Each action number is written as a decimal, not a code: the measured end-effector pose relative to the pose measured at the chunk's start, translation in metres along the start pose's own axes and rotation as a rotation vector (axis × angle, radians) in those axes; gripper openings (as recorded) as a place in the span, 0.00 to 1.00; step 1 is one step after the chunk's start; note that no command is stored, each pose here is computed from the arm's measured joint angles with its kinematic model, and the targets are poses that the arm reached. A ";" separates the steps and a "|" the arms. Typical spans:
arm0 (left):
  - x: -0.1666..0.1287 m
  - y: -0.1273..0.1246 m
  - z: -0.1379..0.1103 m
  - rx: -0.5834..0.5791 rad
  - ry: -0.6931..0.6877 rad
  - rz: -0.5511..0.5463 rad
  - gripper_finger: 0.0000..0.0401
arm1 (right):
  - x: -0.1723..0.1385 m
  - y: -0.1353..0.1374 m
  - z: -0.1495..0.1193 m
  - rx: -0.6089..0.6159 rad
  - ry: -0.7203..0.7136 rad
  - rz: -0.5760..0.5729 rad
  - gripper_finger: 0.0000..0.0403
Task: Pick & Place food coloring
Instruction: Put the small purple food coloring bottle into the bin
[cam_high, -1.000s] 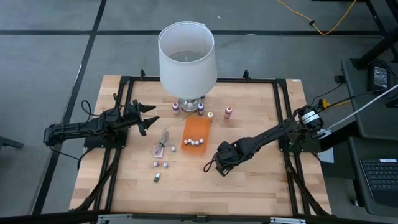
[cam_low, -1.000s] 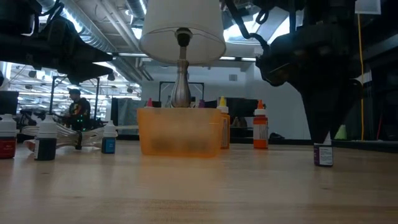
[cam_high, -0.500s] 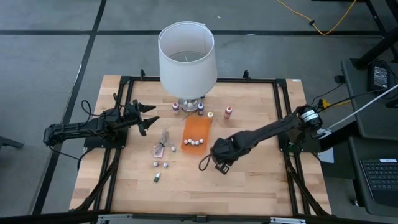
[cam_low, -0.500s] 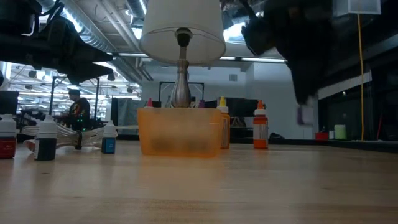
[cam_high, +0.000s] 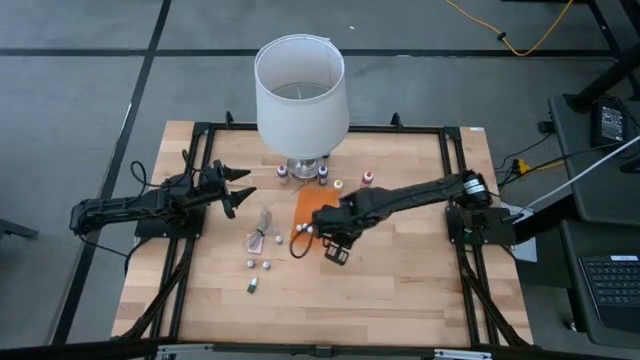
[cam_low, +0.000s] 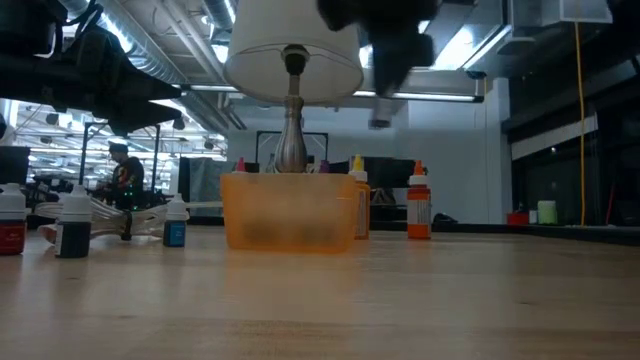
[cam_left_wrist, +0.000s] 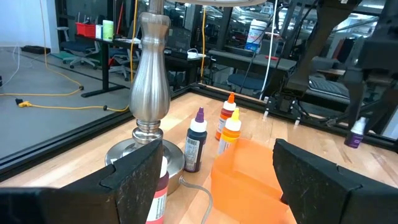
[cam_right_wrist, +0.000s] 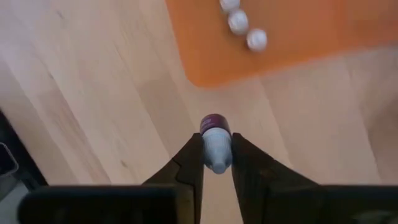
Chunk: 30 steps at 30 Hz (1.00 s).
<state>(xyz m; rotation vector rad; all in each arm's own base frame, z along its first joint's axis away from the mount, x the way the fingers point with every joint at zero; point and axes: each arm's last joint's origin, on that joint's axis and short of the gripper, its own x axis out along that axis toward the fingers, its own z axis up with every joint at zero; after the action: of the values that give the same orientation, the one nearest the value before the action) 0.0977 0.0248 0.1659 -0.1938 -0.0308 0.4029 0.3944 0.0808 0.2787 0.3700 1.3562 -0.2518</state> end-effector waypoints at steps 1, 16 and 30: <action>0.000 0.000 0.000 0.000 0.000 0.000 0.73 | 0.000 0.001 0.005 -0.012 -0.010 0.003 0.17; 0.000 0.000 0.000 0.000 0.000 0.000 0.73 | 0.060 -0.001 0.041 -0.124 0.047 -0.060 0.17; 0.000 0.000 0.000 0.000 0.000 0.000 0.73 | 0.101 0.002 0.047 -0.162 0.068 -0.080 0.18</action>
<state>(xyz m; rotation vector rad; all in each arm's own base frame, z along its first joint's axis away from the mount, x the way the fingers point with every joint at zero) 0.0977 0.0248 0.1658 -0.1939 -0.0306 0.4024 0.4578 0.0679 0.1885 0.1902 1.4496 -0.1951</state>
